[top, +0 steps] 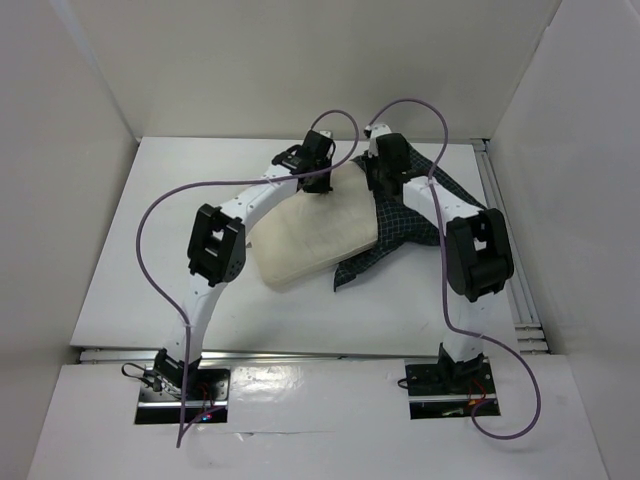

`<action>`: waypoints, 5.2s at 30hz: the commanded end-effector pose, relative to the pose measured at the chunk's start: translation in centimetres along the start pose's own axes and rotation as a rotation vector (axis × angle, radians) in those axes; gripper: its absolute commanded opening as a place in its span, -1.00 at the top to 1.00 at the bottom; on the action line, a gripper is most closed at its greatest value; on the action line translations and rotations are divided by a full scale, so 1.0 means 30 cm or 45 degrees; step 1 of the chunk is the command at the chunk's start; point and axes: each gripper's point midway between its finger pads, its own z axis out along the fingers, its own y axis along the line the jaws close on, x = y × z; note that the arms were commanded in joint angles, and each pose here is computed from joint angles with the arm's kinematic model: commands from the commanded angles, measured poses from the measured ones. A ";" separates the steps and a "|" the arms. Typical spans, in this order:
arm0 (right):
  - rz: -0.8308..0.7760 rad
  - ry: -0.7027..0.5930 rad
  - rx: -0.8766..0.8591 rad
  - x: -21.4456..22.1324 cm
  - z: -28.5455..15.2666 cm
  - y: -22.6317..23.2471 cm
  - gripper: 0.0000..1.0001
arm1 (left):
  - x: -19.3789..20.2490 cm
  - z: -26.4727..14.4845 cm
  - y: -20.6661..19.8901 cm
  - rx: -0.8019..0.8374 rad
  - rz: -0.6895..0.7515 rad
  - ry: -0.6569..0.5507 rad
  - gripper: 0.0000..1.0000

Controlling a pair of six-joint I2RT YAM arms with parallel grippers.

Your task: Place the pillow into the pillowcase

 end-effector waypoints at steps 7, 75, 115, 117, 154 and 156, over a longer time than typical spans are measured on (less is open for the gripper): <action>-0.079 -0.184 -0.780 -0.151 -0.204 0.377 1.00 | -0.133 -0.175 -0.227 0.250 0.082 -0.159 1.00; -0.389 0.215 -0.909 -0.042 -0.185 0.235 -0.73 | 0.088 -0.600 -0.214 -0.011 0.445 -0.547 1.00; -0.065 -0.155 -1.498 -0.329 -0.511 0.670 1.00 | -0.318 -0.716 -0.222 -0.032 0.254 -0.910 1.00; -0.042 -0.113 -1.459 -0.305 -0.478 0.665 1.00 | -0.325 -0.720 -0.164 -0.053 0.192 -0.909 1.00; -0.023 0.318 -0.360 0.002 -0.335 0.883 -1.00 | 0.292 -1.036 0.601 -0.608 -0.693 -0.501 -1.00; -0.039 0.428 -0.174 0.124 -0.252 0.873 -1.00 | 0.330 -1.036 0.637 -0.619 -0.726 -0.482 -1.00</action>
